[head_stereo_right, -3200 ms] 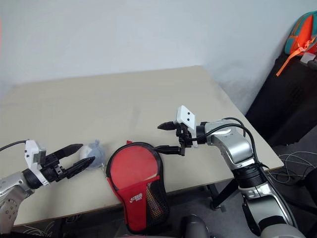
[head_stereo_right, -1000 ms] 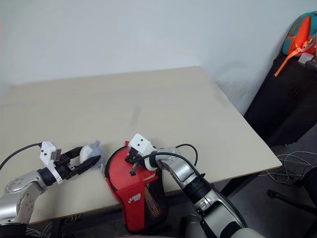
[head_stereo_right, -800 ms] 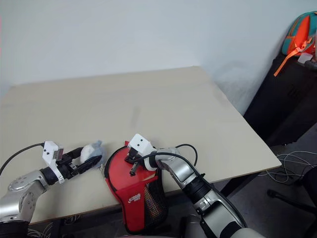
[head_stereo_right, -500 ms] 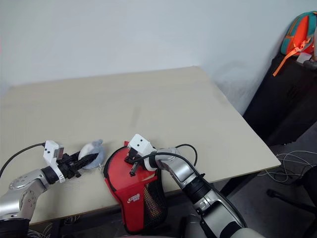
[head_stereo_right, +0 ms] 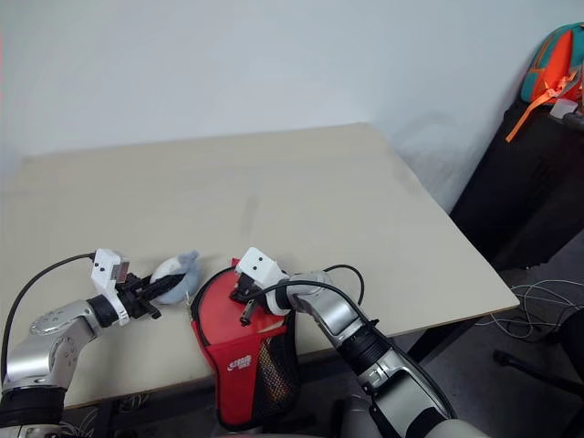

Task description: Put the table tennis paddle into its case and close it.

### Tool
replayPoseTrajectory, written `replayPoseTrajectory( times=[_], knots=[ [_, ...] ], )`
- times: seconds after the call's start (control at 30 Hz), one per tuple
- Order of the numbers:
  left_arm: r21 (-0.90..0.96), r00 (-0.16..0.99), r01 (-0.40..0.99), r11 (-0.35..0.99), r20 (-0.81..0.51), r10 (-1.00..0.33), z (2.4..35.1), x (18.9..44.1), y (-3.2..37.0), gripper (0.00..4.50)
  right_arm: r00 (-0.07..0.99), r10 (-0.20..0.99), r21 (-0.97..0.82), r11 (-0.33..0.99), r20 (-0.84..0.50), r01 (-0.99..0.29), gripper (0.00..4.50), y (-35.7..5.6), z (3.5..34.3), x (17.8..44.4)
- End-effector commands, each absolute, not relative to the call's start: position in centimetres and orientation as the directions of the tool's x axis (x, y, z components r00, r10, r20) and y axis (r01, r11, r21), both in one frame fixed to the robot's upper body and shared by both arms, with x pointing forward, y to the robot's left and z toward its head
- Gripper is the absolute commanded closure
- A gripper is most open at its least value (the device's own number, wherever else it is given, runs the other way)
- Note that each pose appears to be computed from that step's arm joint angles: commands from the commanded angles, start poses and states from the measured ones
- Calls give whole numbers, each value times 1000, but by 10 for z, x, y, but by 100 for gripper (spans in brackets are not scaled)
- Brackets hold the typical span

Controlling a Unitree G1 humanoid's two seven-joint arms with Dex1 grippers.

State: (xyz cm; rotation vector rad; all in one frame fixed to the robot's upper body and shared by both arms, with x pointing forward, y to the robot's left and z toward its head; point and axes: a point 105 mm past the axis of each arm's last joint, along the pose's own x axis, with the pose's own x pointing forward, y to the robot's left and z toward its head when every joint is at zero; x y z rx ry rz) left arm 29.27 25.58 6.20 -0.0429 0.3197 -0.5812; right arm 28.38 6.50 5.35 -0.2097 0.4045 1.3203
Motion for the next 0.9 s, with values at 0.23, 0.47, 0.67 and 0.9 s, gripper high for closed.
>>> replayPoseTrajectory(
  times=[0.23, 0.47, 0.67, 0.9],
  knots=[
    [-31, 703, 668, 744, -300, -644, 79, 301, 229, 412, 152, 894, 76, 202, -422, -976, 450, 67, 51, 277],
    [8, 676, 699, 715, -335, -657, 80, 302, 224, 412, 126, 888, 70, 174, -443, -982, 450, 68, 48, 274],
    [71, 691, 694, 717, -347, -634, 80, 307, 226, 412, 110, 883, 70, 159, -456, -985, 450, 69, 46, 273],
    [78, 677, 699, 711, -391, -623, 76, 303, 234, 412, 102, 880, 71, 151, -465, -986, 450, 69, 45, 272]
  ],
)
